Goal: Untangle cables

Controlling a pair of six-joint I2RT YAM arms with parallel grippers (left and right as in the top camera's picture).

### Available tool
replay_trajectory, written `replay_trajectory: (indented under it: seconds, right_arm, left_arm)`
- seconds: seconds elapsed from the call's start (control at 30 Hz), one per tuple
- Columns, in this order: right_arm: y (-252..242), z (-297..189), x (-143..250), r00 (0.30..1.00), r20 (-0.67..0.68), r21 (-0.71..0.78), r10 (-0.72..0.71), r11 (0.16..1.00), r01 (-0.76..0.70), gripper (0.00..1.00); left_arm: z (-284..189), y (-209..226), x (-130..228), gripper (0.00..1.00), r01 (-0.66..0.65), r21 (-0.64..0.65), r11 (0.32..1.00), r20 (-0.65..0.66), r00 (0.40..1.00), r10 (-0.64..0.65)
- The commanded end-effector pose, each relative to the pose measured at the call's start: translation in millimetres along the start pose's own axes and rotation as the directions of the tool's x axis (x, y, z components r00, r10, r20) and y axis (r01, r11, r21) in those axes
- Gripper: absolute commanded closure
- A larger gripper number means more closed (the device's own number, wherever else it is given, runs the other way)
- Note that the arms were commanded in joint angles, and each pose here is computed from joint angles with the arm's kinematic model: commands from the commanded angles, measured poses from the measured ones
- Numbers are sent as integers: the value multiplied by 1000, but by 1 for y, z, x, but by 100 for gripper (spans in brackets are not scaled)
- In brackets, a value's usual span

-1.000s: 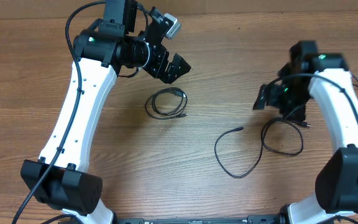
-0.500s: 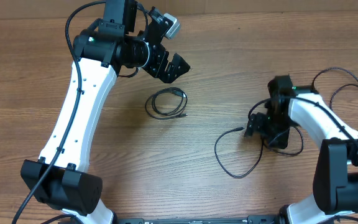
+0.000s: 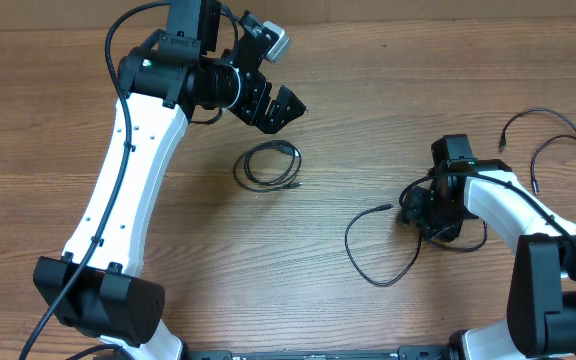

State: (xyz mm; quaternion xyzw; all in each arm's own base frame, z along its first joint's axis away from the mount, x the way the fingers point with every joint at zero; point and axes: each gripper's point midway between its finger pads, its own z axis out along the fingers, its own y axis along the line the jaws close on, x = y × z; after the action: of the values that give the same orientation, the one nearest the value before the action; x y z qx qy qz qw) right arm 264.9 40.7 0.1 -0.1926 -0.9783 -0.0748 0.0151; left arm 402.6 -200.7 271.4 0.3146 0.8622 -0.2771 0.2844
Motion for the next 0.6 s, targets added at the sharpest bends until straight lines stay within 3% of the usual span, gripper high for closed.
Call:
replay_trajectory:
  seconds: [0.0,0.07,0.13,0.23,0.37,0.57]
  right_arm:
    - [-34,17,5,999,-13,136,47,990,-45,47]
    - [-58,15,2,993,15,212,116,970,-116,53]
    - [-72,16,3,986,16,216,165,962,-164,46]
    - [-93,17,3,968,18,212,249,945,-247,45]
    - [-128,13,-2,930,30,192,366,911,-365,55]
    - [-176,7,-5,870,66,179,489,851,-493,55]
  left_arm:
    - [3,4,0,0,8,-4,1000,-4,1000,-8]
    - [3,4,0,0,8,-4,1000,-4,1000,-8]
    - [3,4,0,0,8,-4,1000,-4,1000,-8]
    - [3,4,0,0,8,-4,1000,-4,1000,-8]
    - [3,4,0,0,8,-4,1000,-3,1000,-8]
    - [3,4,0,0,8,-4,1000,-4,1000,-8]
